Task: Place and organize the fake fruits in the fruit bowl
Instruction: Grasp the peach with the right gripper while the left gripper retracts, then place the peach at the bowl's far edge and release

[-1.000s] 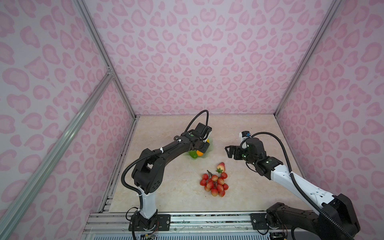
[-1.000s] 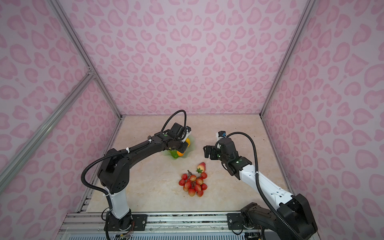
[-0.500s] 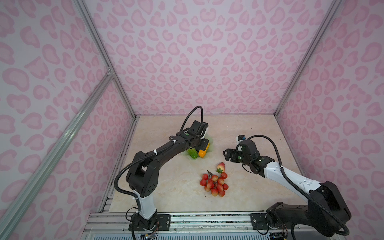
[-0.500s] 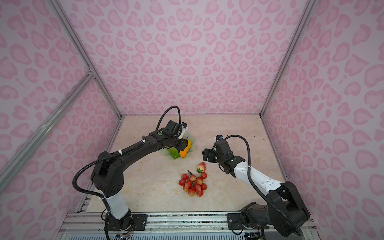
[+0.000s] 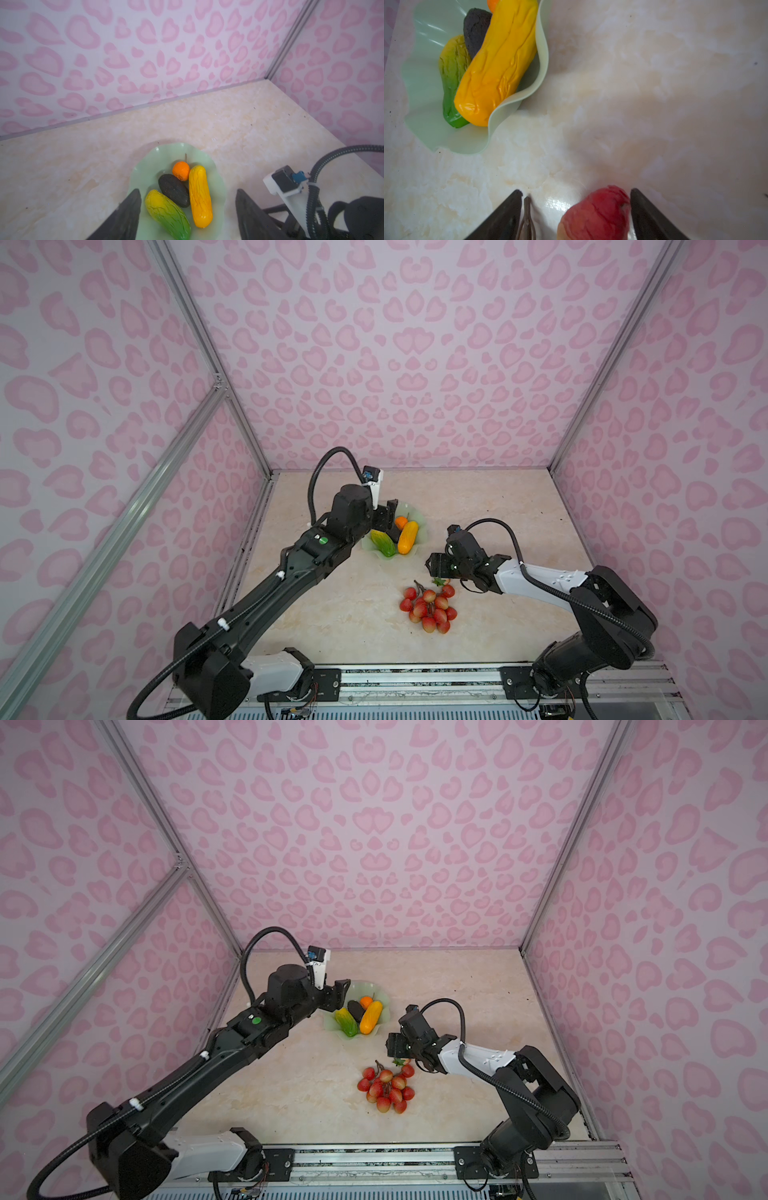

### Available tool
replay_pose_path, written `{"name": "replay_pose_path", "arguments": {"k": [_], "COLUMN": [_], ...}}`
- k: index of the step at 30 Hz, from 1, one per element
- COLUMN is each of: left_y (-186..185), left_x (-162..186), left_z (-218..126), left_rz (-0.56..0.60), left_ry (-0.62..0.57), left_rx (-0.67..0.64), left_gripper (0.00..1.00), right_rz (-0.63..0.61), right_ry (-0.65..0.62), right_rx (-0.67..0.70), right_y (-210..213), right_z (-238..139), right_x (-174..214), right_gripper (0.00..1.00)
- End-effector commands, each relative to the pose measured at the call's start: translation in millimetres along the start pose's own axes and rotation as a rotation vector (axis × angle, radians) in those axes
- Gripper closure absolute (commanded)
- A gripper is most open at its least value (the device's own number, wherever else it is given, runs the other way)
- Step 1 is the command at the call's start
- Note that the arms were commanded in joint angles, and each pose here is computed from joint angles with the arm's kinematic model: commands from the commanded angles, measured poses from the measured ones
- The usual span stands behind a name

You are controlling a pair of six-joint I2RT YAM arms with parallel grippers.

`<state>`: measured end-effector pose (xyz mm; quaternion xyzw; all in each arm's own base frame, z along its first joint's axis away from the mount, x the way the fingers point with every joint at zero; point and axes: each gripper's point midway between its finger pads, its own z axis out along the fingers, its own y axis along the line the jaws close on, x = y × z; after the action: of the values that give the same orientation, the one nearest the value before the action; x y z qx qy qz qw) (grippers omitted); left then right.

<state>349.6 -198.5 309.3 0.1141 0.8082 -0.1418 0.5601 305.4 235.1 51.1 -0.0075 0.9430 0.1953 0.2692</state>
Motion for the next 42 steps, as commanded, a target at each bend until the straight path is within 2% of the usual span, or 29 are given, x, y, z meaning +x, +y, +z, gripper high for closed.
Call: {"name": "replay_pose_path", "arguments": {"k": [1, 5, 8, 11, 15, 20, 25, 30, 35, 42], "left_y": [42.7, 97.6, 125.5, 137.3, 139.2, 141.3, 143.2, 141.8, 138.5, 120.8], "left_x": [-18.9, 18.2, 48.6, 67.9, 79.5, 92.4, 101.2, 103.8, 111.9, 116.1], "left_z": [-34.9, -69.7, -89.0, -103.8, -113.1, -116.3, -119.0, -125.9, -132.2, -130.7], "left_rz": [-0.117, -0.246, -0.361, -0.415, -0.422, -0.41, -0.413, -0.425, -0.44, -0.424], "left_ry": [-0.199, -0.256, -0.275, -0.303, -0.311, -0.278, -0.257, -0.27, -0.263, -0.244], "left_rx": [-0.169, -0.358, -0.418, -0.434, -0.426, -0.438, -0.45, -0.432, -0.403, -0.287], "left_gripper": [0.21, 0.07, 0.0, 0.04, 0.04, 0.04, 0.04, 0.04, 0.04, 0.04], "right_rz": [0.034, 0.042, 0.044, 0.039, 0.028, -0.027, -0.116, -0.185, -0.256, -0.295], "right_ry": [-0.006, 0.007, 0.016, 0.02, -0.003, -0.108, -0.202, -0.222, -0.215, -0.134], "right_rx": [0.036, 0.038, 0.031, 0.028, 0.02, 0.003, -0.055, -0.113, -0.142, -0.129], "right_y": [-8.2, -7.8, -5.0, -2.6, 3.1, 21.8, 62.7, 105.5, 143.5, 162.2], "right_z": [5.5, 9.7, 13.1, 15.4, 8.7, -26.1, -50.6, -33.3, -0.3, 65.5], "right_x": [6.2, 11.1, 11.3, 10.0, 0.1, -38.8, -89.3, -127.4, -164.2, -178.9], "right_gripper": [0.21, 0.27, 0.36, 0.49, 0.59, 0.67, 0.69, 0.69, 0.69, 0.7]}}
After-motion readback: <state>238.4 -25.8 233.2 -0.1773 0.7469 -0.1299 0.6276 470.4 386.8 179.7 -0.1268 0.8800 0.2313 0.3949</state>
